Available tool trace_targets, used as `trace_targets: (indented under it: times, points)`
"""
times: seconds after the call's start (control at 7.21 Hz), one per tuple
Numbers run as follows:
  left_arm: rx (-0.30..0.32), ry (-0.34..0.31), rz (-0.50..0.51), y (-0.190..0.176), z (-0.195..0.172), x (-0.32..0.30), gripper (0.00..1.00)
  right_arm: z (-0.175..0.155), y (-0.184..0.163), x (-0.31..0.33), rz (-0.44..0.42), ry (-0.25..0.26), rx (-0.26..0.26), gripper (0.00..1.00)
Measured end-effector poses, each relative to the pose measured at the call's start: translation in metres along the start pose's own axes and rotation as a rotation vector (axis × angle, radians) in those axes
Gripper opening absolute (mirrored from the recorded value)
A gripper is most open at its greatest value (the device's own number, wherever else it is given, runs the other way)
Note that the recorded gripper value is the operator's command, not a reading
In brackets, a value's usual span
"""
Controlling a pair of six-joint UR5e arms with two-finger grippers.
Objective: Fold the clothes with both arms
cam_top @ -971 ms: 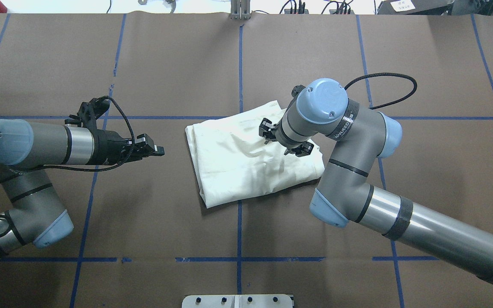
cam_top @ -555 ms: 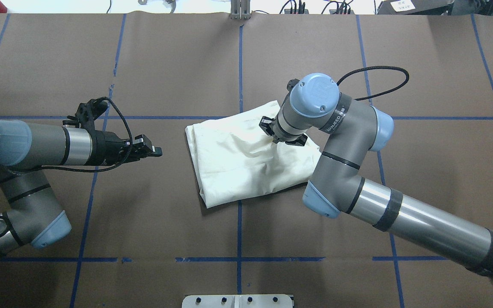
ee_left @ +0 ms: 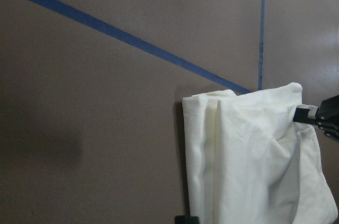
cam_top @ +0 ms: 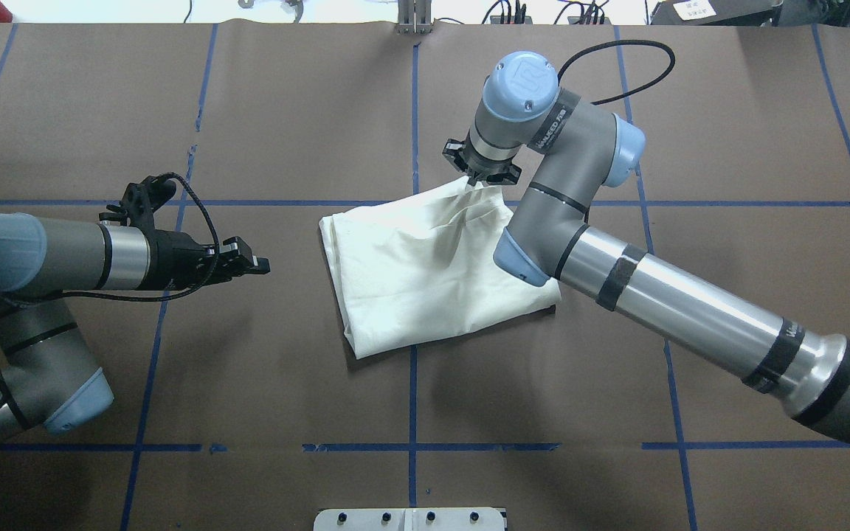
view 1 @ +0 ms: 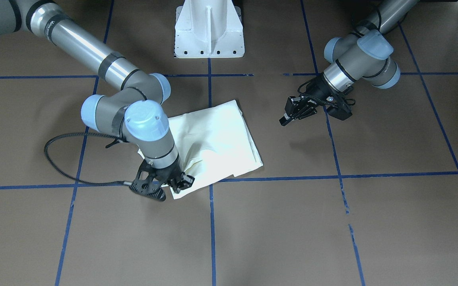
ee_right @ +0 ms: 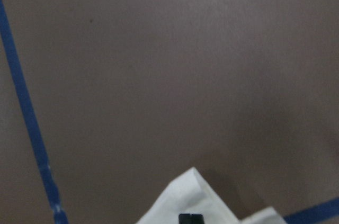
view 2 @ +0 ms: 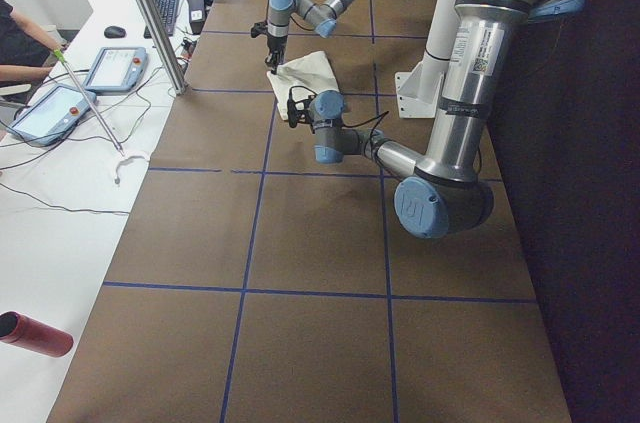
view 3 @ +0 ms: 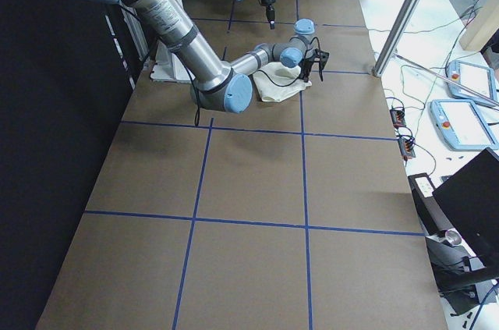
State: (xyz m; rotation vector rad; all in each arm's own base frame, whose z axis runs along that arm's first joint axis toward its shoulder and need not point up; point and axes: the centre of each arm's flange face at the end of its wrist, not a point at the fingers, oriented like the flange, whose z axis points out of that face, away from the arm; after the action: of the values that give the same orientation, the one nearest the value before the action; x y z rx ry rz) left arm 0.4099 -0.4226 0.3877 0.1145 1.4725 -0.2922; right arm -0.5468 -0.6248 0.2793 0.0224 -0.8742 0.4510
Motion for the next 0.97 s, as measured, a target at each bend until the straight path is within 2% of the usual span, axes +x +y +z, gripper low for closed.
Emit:
trace_targets:
  times: [0.28,0.42,0.55,0.69,0.83,0.97]
  points:
    - [0.018,-0.021,0.053,-0.011,-0.009,-0.013,0.0,-0.029,-0.07,0.019,-0.013,-0.009,0.005,0.0]
    - [0.045,-0.059,0.131,-0.031,-0.029,-0.034,0.0,-0.048,-0.105,0.049,-0.019,-0.017,-0.009,0.0]
    - [0.073,-0.115,0.223,-0.063,-0.062,-0.055,0.0,-0.071,-0.136,0.106,-0.023,-0.033,-0.031,0.0]
    - [0.097,-0.185,0.324,-0.1,-0.106,-0.08,0.0,-0.103,-0.167,0.19,-0.044,-0.055,-0.044,0.0]
    - [0.113,-0.25,0.417,-0.129,-0.154,-0.109,0.0,-0.137,-0.188,0.279,-0.078,-0.072,-0.053,0.0]
    - [0.128,-0.317,0.486,-0.153,-0.2,-0.134,0.0,-0.163,-0.192,0.367,-0.121,-0.075,-0.053,0.0]
